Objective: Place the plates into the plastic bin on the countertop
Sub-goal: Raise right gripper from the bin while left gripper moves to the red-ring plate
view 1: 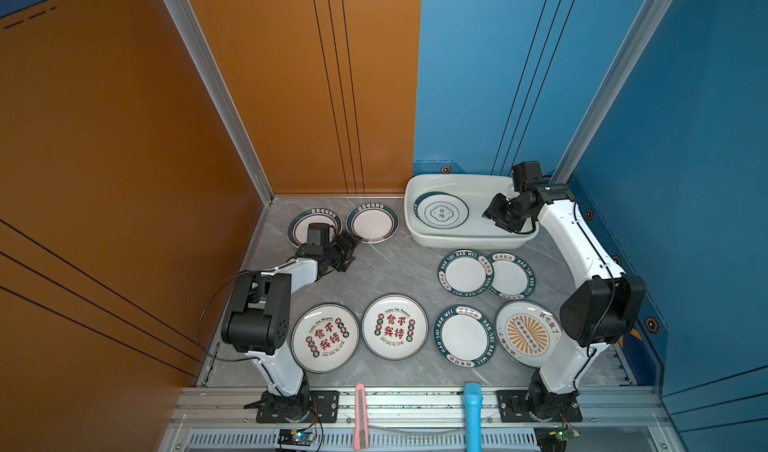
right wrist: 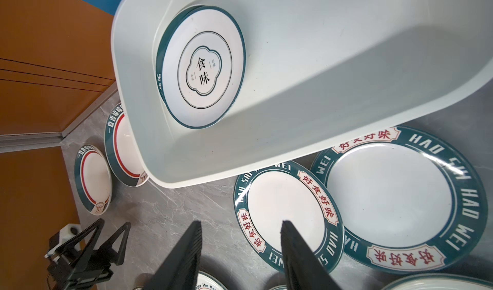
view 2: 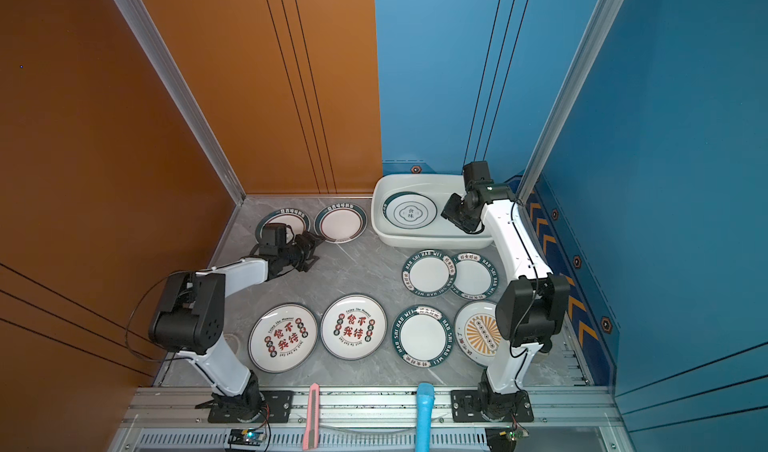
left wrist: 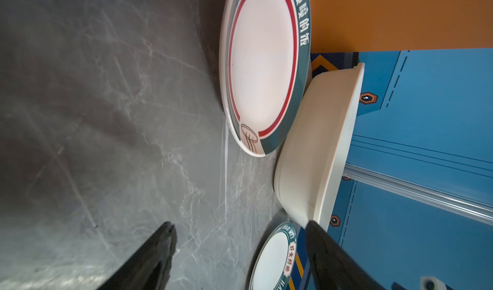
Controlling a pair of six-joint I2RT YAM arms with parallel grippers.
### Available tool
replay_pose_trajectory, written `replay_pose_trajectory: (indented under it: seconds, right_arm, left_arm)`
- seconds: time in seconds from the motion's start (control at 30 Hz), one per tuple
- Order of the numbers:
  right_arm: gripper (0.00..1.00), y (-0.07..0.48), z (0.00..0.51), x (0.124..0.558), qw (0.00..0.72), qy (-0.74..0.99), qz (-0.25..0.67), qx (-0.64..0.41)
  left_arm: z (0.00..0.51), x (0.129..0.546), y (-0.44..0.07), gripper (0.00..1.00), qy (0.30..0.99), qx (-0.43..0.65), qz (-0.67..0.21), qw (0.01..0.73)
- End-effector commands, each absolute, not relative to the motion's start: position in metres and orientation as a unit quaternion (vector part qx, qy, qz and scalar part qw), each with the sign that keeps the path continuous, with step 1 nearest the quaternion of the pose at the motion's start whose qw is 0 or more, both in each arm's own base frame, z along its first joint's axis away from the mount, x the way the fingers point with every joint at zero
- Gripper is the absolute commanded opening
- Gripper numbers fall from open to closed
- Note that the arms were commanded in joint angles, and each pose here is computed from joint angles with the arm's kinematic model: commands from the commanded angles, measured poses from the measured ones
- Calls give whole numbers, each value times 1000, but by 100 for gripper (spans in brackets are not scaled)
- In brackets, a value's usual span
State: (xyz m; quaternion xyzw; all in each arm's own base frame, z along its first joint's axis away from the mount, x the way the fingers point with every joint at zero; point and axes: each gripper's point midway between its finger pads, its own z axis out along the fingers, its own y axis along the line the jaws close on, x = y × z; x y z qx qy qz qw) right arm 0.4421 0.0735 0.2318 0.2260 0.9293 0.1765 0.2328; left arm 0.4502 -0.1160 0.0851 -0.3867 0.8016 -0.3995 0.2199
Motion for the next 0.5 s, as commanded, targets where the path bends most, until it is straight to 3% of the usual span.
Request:
replay_pose_trajectory:
  seconds: [0.0, 0.47]
  right_arm:
    - [51, 59, 236, 436, 247, 928, 166, 227]
    - [51, 46, 233, 440, 238, 923, 182, 240]
  left_arm:
    - [74, 470, -107, 74, 788, -427, -374, 240]
    - [43, 508, -121, 59, 793, -433, -356, 238]
